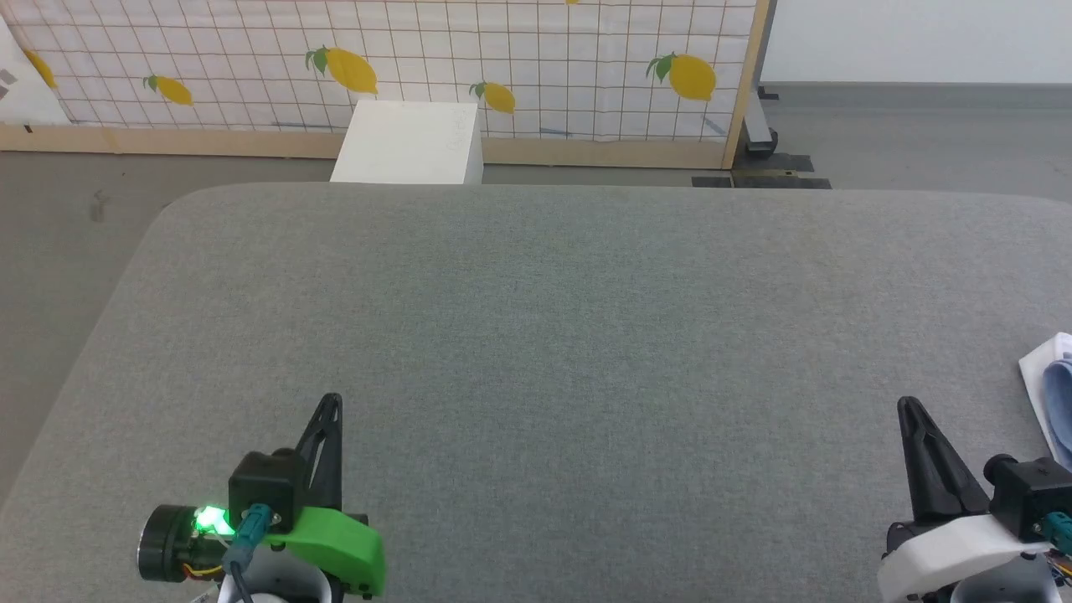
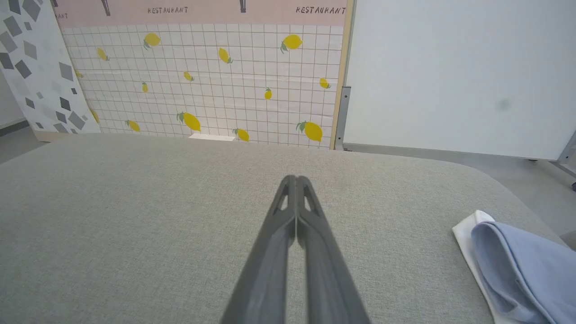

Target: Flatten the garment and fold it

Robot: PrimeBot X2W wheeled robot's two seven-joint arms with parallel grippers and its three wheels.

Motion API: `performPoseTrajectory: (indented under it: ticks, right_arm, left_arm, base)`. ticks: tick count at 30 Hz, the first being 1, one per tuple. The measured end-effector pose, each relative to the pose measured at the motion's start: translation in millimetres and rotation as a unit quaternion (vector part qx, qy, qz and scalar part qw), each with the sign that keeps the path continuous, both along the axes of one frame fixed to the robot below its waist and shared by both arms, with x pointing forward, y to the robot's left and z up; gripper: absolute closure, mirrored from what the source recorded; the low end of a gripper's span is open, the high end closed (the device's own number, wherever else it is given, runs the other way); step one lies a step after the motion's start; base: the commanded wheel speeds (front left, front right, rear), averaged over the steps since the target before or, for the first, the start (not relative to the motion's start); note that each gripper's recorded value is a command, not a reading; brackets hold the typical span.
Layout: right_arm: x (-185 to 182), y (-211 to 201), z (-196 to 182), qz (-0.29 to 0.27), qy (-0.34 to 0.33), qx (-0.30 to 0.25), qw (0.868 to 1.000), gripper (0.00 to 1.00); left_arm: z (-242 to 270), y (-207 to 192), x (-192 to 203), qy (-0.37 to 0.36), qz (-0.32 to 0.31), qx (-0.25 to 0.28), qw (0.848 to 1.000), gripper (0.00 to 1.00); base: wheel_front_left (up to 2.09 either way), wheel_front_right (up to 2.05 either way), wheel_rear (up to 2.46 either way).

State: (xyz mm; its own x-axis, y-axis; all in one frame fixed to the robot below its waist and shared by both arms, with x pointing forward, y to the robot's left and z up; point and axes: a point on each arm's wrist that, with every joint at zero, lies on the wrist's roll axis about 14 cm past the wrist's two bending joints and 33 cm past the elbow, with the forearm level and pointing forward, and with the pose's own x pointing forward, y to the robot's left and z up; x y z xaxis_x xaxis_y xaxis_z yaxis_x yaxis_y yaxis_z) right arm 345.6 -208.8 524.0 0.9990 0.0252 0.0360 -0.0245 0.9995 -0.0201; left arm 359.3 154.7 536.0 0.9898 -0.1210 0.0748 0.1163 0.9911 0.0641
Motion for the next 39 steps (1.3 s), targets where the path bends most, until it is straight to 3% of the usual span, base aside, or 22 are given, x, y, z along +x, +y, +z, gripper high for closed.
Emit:
performPoseTrajectory:
  ticks: [39]
  right_arm:
    - [11,23,-2,0.025,0.015,-0.004,1.000,1.00]
  left_arm:
    - [3,9,11,0.006,0.027,-0.006,1.000,1.00]
  base:
    - [0.00,0.00,0.00]
